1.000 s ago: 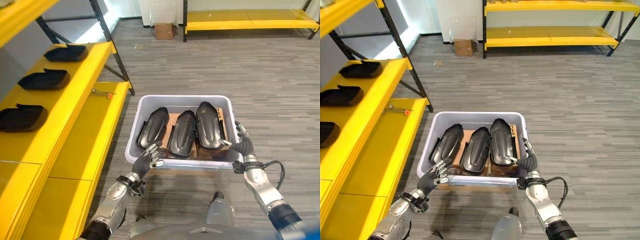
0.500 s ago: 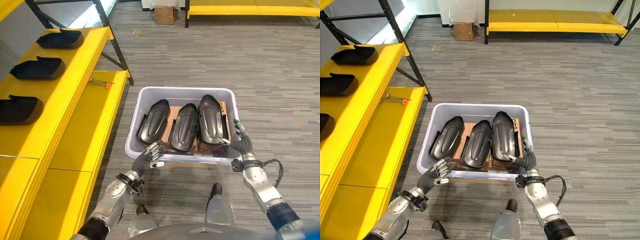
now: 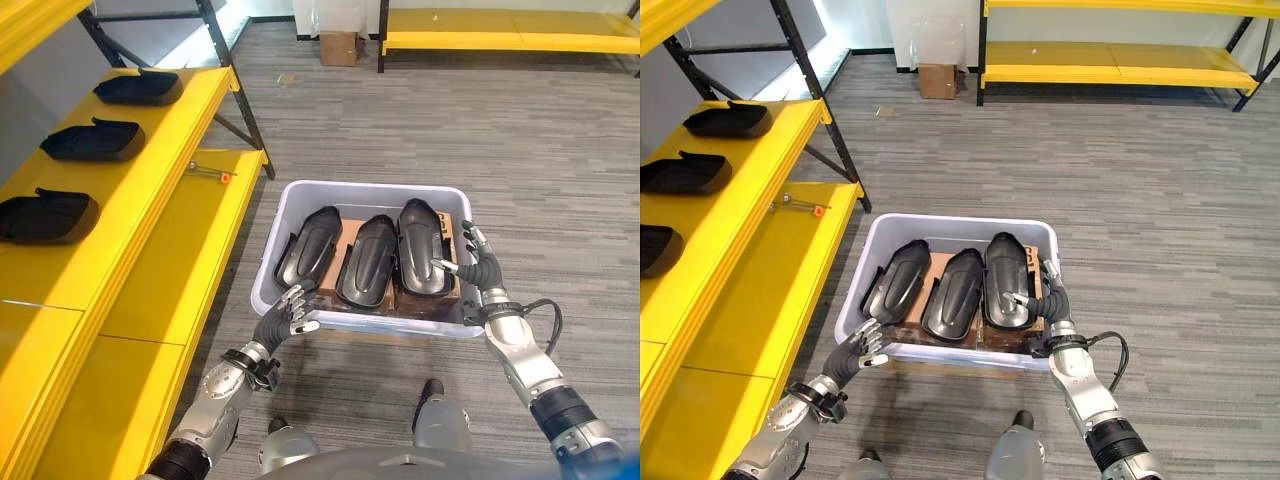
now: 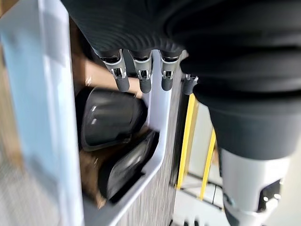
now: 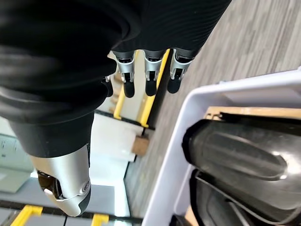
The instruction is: Move parts from the plastic box to the shelf.
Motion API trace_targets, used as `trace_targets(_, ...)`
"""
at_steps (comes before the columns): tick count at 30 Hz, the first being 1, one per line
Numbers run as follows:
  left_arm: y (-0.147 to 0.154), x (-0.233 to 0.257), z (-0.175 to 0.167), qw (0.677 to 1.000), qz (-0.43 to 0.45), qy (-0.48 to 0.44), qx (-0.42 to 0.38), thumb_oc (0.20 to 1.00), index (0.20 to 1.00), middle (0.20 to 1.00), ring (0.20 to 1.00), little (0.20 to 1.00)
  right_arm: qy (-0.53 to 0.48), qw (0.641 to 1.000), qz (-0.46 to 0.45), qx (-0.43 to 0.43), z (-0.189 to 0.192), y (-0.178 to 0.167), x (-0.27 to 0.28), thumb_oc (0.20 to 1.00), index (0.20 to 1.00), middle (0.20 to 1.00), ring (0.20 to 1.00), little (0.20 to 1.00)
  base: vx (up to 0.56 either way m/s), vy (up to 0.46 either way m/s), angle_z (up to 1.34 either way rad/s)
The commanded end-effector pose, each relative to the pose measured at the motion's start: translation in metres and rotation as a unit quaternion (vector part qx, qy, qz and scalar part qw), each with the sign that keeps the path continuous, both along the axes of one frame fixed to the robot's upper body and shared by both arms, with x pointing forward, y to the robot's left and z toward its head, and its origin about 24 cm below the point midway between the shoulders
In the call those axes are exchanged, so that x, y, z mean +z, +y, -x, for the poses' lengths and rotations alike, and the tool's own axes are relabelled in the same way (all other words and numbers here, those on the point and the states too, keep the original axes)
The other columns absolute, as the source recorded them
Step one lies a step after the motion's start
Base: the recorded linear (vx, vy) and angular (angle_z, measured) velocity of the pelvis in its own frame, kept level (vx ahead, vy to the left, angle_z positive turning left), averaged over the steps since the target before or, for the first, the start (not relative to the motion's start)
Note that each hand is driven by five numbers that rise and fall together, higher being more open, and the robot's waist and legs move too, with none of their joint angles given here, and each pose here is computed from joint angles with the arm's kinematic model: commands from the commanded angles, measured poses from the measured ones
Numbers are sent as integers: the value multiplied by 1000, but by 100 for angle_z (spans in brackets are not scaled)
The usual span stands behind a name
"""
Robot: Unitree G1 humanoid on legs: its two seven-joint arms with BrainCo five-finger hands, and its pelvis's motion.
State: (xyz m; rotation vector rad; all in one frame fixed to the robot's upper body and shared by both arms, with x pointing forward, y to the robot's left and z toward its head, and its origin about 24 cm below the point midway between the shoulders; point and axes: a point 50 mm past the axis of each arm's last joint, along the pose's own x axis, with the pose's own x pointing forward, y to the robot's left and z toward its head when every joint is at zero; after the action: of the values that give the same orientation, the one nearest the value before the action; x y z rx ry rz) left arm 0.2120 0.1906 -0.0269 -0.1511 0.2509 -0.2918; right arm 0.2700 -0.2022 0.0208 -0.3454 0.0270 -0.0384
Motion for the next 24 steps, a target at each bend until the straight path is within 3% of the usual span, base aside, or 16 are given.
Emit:
trace_targets(1, 1, 17, -8, 998, 11, -54, 16, 1000, 1000, 1000, 1000, 1000, -33, 999, -18, 25, -4, 10, 14, 1000, 1000, 1000, 1000, 1000, 218, 19, -14)
trace_targets(13, -18, 3, -1, 998, 0, -36, -46, 1000, 1000, 1000, 1000, 1000, -24, 999, -19, 13, 6, 13, 1, 1000, 1000, 1000, 1000, 1000, 185, 164, -21)
trace_targets(24, -12, 9, -8, 998, 8, -61, -29, 1000, 1000, 1000, 1000, 1000, -38, 999, -5, 29, 4, 13, 8, 1000, 1000, 1000, 1000, 1000, 63, 105, -3)
